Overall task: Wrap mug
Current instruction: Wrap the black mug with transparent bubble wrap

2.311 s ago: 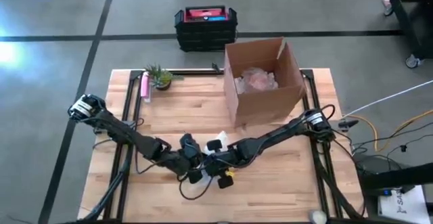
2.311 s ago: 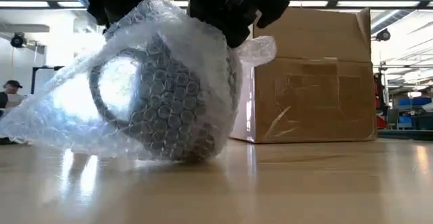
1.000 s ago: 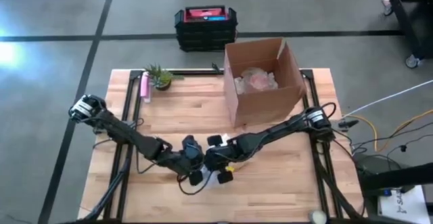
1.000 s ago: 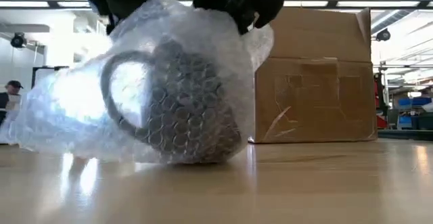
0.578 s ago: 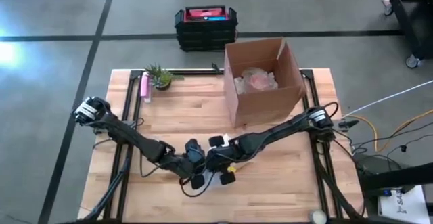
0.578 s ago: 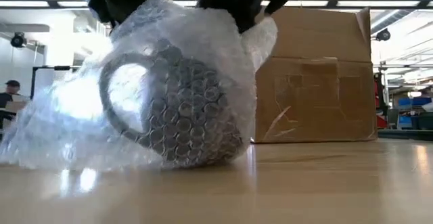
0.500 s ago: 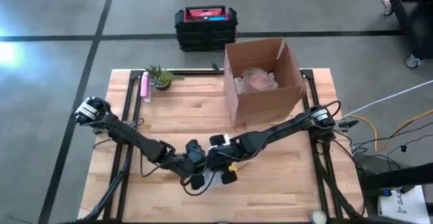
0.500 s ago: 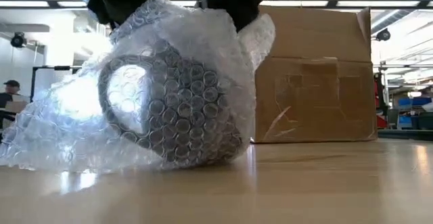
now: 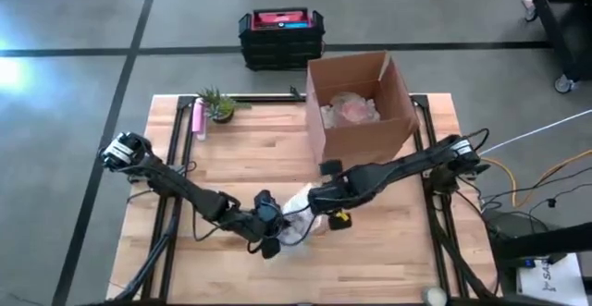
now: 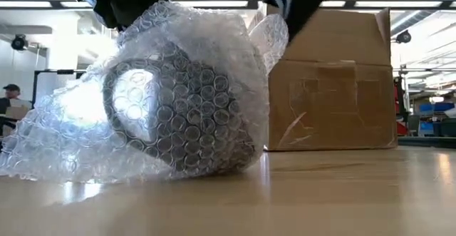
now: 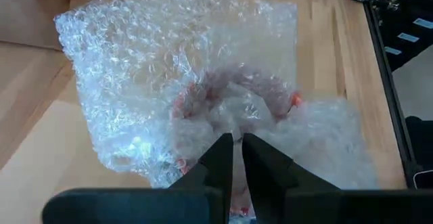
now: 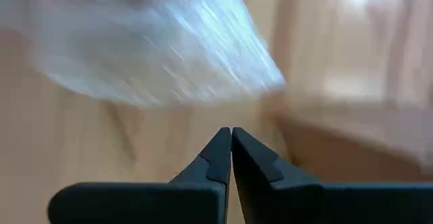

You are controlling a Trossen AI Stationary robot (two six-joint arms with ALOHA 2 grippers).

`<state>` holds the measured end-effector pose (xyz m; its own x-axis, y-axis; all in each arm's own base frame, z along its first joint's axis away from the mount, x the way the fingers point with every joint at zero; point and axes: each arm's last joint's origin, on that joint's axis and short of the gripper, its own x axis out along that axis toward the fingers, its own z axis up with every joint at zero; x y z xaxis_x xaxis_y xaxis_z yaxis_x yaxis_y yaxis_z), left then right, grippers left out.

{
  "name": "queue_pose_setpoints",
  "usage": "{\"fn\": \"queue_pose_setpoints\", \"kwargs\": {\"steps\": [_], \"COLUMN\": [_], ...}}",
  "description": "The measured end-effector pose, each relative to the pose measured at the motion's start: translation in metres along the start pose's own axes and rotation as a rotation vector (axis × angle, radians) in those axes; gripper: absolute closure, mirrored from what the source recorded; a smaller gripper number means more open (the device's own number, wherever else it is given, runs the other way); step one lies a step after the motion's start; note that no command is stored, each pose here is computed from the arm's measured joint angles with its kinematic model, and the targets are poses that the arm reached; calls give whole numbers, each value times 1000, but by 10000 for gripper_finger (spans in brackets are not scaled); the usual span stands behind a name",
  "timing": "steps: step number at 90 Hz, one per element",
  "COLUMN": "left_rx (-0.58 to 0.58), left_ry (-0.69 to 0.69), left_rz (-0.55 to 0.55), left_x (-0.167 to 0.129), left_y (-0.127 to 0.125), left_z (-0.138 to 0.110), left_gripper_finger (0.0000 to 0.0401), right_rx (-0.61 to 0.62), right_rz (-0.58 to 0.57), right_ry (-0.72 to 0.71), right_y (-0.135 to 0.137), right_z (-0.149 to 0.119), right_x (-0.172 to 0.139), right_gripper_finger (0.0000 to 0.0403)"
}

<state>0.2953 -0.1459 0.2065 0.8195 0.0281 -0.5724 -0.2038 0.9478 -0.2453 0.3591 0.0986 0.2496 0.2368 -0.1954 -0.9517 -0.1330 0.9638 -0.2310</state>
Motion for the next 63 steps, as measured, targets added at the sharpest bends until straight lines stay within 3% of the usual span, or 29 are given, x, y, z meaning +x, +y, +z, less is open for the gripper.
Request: {"fn": "queue_pose_setpoints", "kwargs": {"steps": [12, 41, 48, 63], "left_rx": [-3, -5, -2, -1], "left_ry": [-2, -9, -9, -6], "left_rz": [-1, 1, 1, 3], "left_x": [0, 1, 1, 1], "left_y": [0, 1, 1, 1], "left_z": [0, 2, 2, 1], "left_gripper_finger": [379, 379, 379, 379], "right_rx": [0, -19, -26, -34], "right_rz": [55, 154, 204, 200], "right_ry": [-17, -469, -486, -410], "right_y": [13, 35, 40, 49], "right_z": [-9, 27, 32, 33], "right_x": [25, 24, 32, 64], "right_gripper_finger": [403, 403, 403, 403]}}
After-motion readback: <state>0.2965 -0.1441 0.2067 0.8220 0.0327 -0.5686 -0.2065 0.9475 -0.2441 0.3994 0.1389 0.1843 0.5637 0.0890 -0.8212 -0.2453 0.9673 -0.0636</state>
